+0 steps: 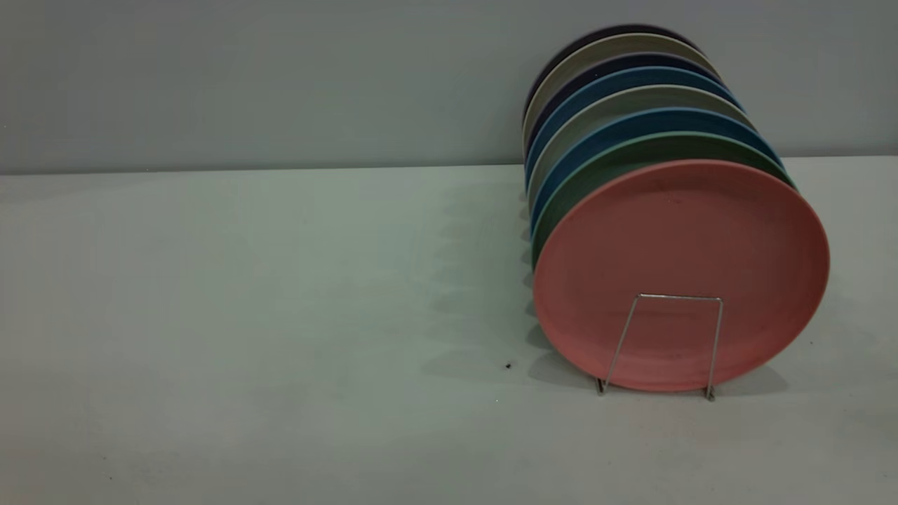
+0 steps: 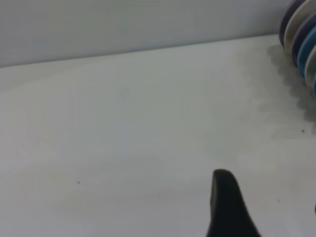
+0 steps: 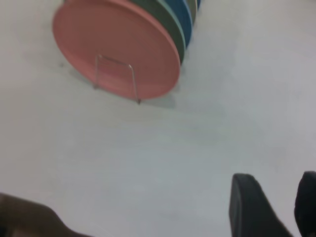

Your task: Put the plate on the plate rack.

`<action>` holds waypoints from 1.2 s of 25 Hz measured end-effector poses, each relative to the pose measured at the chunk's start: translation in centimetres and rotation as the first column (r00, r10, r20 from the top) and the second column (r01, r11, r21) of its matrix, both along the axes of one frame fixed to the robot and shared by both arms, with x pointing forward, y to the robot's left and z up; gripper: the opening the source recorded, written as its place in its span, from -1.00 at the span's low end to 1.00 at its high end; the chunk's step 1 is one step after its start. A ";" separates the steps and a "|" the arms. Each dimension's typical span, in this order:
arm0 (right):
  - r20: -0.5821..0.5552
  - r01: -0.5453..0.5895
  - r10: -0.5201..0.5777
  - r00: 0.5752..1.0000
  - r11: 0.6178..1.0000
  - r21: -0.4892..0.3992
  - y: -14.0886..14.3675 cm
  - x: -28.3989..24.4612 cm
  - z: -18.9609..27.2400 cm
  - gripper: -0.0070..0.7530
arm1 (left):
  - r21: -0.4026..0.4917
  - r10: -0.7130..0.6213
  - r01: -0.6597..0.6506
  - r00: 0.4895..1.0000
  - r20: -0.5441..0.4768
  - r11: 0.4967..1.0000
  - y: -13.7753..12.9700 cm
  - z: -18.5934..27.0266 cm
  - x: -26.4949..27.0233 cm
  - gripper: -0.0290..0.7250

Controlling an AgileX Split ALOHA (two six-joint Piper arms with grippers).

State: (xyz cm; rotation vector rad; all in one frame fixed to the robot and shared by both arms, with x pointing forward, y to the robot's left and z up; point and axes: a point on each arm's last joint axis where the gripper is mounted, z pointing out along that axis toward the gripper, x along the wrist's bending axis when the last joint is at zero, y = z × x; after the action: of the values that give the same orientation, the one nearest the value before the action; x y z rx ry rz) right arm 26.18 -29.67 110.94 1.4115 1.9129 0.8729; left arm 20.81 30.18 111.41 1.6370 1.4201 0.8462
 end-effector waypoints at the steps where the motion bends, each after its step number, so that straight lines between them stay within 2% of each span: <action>1: 0.021 -0.002 0.002 1.000 1.000 0.009 -0.2 -0.8 -0.2 -0.35 | -0.001 0.001 -0.001 1.000 -0.005 1.000 0.0 -0.2 -0.4 0.30; 6: 0.042 -0.023 0.021 0.999 0.999 0.036 -0.5 -3.1 -2.2 -0.35 | -0.004 0.004 -0.004 1.000 0.026 1.000 0.3 -0.8 -1.9 0.30; 11: 0.061 -0.087 0.086 0.994 0.996 0.014 -0.2 -3.6 -4.4 -0.35 | 0.026 0.005 -0.007 0.998 0.065 1.000 0.5 -1.4 -2.7 0.30; 19: 0.086 -0.117 0.117 0.989 0.993 -0.005 0.1 -2.9 -6.2 -0.35 | 0.082 -0.022 0.027 0.998 -0.067 0.996 0.3 -4.7 -0.6 0.30; 30: 0.079 -0.113 0.112 0.991 0.994 0.011 0.1 -2.8 -6.5 -0.35 | 0.129 -0.049 0.070 0.986 -0.158 0.989 0.1 -7.5 1.0 0.30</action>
State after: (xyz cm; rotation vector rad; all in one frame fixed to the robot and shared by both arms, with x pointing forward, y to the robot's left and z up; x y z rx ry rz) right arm 23.38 -29.53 104.43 1.2690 1.9451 0.9831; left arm 21.82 30.31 103.88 1.8730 1.4369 0.8104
